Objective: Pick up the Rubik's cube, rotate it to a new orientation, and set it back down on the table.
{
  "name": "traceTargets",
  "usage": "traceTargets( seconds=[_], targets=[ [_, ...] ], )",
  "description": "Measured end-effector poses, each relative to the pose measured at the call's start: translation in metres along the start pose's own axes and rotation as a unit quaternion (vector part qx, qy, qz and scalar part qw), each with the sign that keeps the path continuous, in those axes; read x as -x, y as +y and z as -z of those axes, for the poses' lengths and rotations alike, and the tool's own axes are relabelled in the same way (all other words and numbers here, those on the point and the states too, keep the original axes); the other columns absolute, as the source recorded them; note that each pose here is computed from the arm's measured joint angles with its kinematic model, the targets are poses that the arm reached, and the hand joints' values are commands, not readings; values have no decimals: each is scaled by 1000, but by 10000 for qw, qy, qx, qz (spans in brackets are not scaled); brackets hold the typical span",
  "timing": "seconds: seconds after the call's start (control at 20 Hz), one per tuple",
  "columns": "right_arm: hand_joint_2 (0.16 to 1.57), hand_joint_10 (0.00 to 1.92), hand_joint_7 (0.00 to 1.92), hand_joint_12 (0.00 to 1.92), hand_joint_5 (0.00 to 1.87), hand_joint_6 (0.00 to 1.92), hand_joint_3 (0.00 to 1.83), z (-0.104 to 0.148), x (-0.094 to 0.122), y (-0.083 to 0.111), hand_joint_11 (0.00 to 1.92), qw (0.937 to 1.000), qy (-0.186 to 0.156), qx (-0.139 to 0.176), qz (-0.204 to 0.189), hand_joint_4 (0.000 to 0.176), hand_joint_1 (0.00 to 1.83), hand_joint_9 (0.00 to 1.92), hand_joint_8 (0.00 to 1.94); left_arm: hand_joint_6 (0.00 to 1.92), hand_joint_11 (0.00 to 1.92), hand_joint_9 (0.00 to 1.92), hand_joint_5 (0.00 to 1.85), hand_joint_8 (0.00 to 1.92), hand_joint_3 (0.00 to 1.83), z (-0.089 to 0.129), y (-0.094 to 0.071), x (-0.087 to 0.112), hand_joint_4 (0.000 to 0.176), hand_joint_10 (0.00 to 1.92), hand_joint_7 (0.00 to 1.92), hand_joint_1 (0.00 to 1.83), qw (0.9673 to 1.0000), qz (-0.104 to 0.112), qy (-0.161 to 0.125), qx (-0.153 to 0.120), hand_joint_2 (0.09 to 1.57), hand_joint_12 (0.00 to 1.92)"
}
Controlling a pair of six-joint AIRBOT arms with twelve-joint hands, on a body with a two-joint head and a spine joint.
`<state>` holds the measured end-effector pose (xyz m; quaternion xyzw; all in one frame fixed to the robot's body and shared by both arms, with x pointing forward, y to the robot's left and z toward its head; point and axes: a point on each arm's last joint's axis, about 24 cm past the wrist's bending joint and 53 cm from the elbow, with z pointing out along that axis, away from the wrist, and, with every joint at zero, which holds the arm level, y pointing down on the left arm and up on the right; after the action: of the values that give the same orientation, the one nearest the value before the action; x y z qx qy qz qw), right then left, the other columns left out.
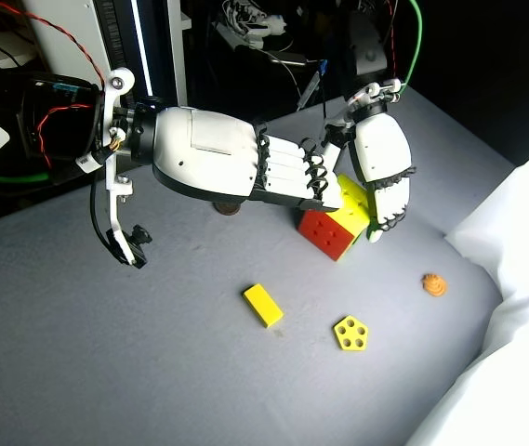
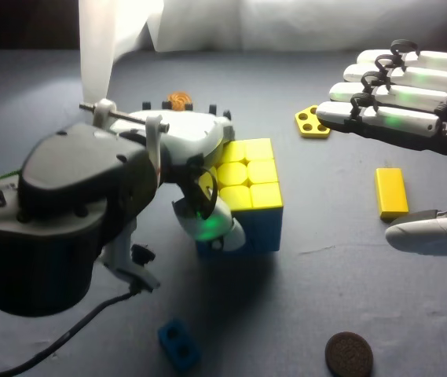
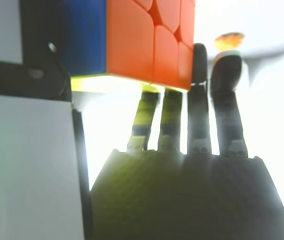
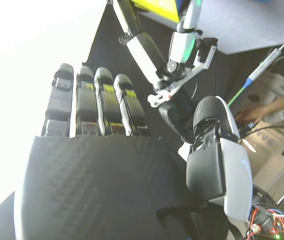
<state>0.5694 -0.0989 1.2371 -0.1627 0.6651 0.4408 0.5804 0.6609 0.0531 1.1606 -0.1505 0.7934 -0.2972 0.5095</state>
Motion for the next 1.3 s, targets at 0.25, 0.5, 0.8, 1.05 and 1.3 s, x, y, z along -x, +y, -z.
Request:
traceTargets(
  seconds=[0.25,0.5,0.8,1.05,1.3],
  targets=[
    [1187,0,0,0,0,0,38,6,18,5,0,9995,-279,126,98,0,0,0,0,1197,290,356,859,1690,3,11,-20,18,0,1834,409,1102,9998,-39,13,-216,1168,1900],
    [1186,0,0,0,0,0,35,11,32,15,0,9978,-513,358,212,0,0,0,0,1232,273,338,839,1673,3,20,-41,30,0,1817,390,1077,9990,118,-60,-418,1178,1877],
    [1180,40,39,0,0,0,28,-2,20,17,0,9988,-298,326,202,0,0,89,16,1203,304,355,855,1679,5,24,-51,30,0,1844,405,1102,9984,200,-14,-525,1168,1920],
    [1223,1917,468,1919,0,0,0,-3,10,13,571,9994,-110,237,224,0,0,641,1871,1104,354,400,922,1671,0,26,-51,30,0,1834,445,1091,9985,212,-26,-513,1136,1919],
    [1219,1921,847,1921,0,0,0,-4,3,12,983,9996,15,180,210,0,0,1046,1941,1117,331,363,910,1707,0,26,-52,32,0,1877,410,1122,9984,233,-37,-522,1144,1920]
  ],
)
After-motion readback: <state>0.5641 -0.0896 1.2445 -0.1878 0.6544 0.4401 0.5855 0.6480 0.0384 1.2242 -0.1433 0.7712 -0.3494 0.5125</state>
